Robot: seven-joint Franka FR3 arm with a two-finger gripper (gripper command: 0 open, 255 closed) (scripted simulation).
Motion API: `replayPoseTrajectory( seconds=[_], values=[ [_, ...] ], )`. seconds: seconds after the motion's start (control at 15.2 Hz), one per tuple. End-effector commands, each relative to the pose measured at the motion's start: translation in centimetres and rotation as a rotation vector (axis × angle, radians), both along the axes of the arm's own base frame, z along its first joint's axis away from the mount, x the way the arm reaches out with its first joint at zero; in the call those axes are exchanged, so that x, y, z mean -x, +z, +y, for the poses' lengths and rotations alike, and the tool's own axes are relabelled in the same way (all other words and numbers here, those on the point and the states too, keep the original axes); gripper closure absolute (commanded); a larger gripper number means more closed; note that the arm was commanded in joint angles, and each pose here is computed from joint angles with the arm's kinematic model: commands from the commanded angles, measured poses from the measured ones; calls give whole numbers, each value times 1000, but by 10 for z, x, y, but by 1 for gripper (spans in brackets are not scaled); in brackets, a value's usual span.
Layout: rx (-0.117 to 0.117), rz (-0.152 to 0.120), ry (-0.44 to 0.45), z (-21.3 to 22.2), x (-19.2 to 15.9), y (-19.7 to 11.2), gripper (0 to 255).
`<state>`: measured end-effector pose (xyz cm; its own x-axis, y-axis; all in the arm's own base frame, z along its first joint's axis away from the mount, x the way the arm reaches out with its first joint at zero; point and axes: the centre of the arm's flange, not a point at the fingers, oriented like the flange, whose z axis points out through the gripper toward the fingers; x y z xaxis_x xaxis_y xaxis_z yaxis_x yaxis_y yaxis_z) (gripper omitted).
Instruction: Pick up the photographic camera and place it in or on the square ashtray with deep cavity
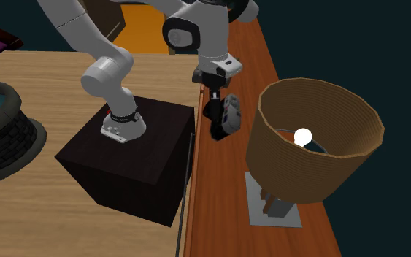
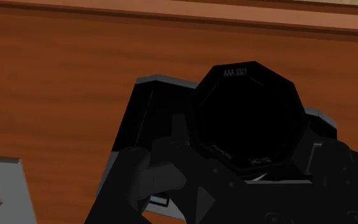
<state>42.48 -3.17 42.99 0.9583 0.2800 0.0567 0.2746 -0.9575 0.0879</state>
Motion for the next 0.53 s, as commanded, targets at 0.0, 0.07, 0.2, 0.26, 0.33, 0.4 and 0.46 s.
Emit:
replayPoseTrajectory(
  seconds=[0.0,0.07,0.2,0.26,0.33,0.4,0.46],
  values=[
    [0,-1,0,-1,0,11,255],
    [0,-1,0,-1,0,17,255],
    [0,-1,0,-1,0,27,255],
    [0,-1,0,-1,0,33,255],
    [0,-1,0,-1,0,38,255],
    [0,-1,0,-1,0,43,255],
    [0,-1,0,-1,0,48,255]
  ],
)
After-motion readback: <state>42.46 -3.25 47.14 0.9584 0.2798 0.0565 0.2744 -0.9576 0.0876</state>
